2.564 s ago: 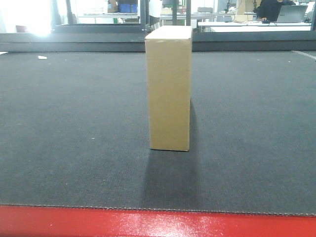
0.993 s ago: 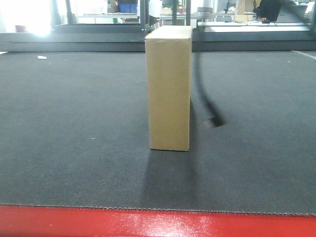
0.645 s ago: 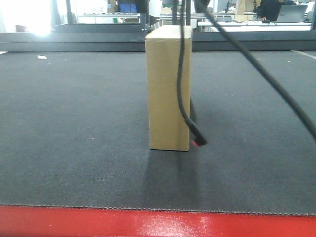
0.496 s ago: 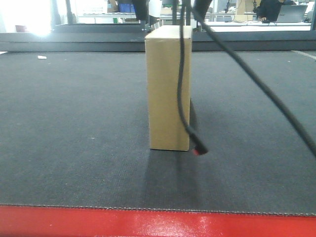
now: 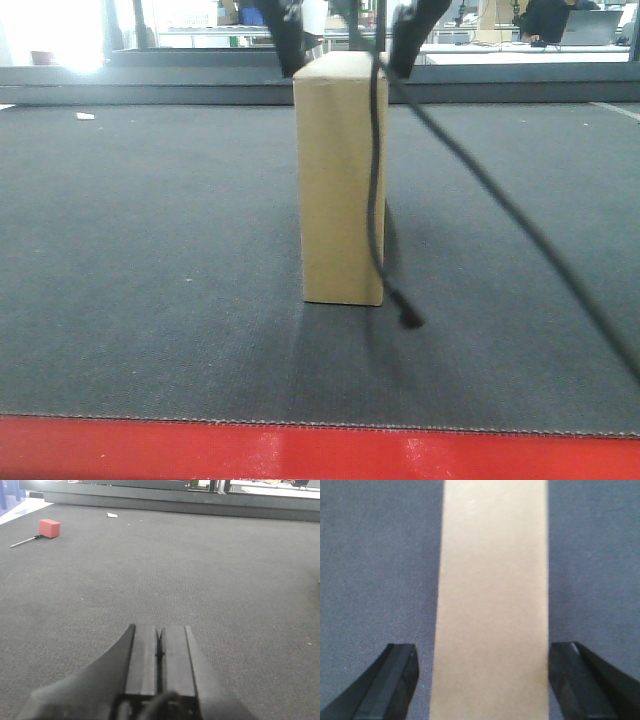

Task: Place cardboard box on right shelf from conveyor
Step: 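Lower the open right gripper over the box top and close on it, then lift the box off the conveyor with the right gripper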

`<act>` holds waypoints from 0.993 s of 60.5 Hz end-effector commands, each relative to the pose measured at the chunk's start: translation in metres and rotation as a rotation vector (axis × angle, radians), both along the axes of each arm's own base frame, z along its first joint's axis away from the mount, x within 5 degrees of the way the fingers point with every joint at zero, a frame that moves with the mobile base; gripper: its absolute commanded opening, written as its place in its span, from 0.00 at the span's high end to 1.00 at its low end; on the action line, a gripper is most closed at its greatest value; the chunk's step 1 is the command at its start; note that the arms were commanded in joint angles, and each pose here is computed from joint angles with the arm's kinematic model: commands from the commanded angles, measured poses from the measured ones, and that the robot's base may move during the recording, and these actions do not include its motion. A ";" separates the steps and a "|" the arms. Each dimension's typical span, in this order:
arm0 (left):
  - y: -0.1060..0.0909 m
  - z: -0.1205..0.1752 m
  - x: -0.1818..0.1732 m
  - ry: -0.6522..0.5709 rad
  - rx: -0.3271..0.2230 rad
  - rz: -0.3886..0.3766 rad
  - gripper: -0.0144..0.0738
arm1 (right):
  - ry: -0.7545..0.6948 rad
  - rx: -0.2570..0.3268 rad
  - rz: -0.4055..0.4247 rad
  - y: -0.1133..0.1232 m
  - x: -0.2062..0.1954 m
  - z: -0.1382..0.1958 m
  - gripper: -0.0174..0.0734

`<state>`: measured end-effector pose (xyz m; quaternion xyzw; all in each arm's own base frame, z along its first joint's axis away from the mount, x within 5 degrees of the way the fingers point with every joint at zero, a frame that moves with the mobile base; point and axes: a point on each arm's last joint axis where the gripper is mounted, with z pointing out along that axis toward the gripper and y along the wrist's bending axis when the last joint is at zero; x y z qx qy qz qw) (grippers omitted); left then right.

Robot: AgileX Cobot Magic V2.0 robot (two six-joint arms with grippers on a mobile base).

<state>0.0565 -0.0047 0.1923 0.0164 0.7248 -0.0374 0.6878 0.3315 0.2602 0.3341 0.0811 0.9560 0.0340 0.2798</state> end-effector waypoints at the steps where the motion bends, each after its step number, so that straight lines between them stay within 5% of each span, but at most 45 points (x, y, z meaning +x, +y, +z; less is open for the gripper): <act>1: 0.000 0.006 -0.001 -0.091 -0.012 0.001 0.97 | -0.093 0.052 0.006 -0.005 0.000 0.025 0.12; 16: 0.000 0.006 -0.001 -0.091 -0.012 0.001 0.97 | -0.058 0.020 0.004 -0.001 0.006 0.007 0.15; 33: 0.000 0.006 -0.001 -0.091 -0.012 0.001 0.97 | -0.064 -0.011 0.016 -0.018 0.007 0.019 0.55; 60: 0.000 0.006 -0.001 -0.091 -0.012 0.001 0.97 | -0.189 -0.042 0.141 -0.096 -0.026 0.088 0.55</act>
